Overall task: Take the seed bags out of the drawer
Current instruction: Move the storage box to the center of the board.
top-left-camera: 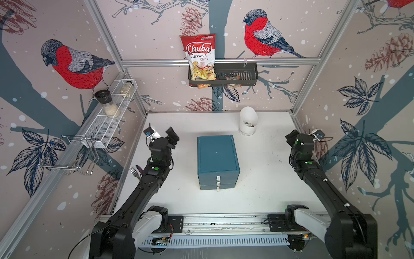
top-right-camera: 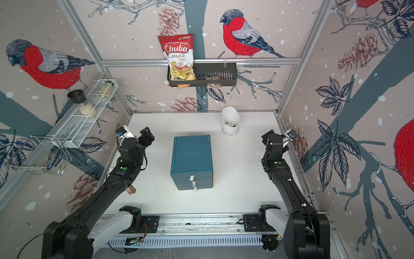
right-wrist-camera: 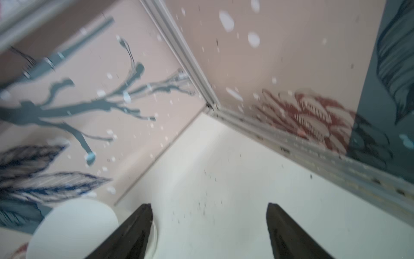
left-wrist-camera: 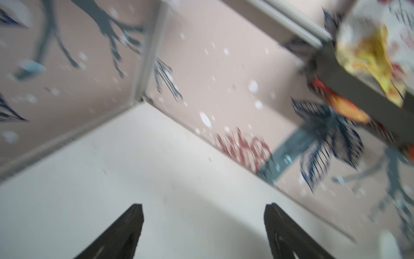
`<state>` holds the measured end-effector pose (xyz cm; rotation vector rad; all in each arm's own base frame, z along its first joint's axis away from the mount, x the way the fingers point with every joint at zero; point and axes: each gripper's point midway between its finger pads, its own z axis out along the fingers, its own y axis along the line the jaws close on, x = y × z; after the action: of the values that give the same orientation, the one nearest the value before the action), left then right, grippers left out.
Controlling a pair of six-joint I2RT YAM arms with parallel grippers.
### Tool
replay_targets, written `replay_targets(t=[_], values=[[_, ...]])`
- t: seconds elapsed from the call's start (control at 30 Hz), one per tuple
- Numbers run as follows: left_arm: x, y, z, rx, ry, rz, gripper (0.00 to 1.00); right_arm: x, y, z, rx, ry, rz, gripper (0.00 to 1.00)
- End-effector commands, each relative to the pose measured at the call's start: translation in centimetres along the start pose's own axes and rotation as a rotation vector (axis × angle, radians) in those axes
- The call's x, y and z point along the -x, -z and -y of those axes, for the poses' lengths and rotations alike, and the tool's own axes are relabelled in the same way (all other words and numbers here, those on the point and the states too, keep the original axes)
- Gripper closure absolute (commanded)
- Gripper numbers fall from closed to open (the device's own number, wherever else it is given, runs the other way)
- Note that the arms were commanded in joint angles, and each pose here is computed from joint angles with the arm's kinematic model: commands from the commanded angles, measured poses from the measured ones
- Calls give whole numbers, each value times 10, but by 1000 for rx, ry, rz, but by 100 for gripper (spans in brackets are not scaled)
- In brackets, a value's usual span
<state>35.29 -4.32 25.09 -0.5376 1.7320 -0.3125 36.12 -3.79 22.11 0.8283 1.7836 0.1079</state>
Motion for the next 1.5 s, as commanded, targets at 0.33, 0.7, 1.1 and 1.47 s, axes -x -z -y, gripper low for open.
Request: replay_targets(t=[0.33, 0.7, 1.1, 1.47], values=[[-57, 87, 139, -369, -177, -481, 29, -85, 219, -156, 311, 401, -466, 47], [-89, 119, 108, -331, -150, -687, 36, -218, 355, -181, 474, 765, -654, 46], [-135, 119, 97, -347, -98, -801, 46, -274, 317, -174, 368, 737, -788, 52], [-140, 83, 106, -299, -167, -727, 56, -266, 270, -181, 321, 706, -768, 79]])
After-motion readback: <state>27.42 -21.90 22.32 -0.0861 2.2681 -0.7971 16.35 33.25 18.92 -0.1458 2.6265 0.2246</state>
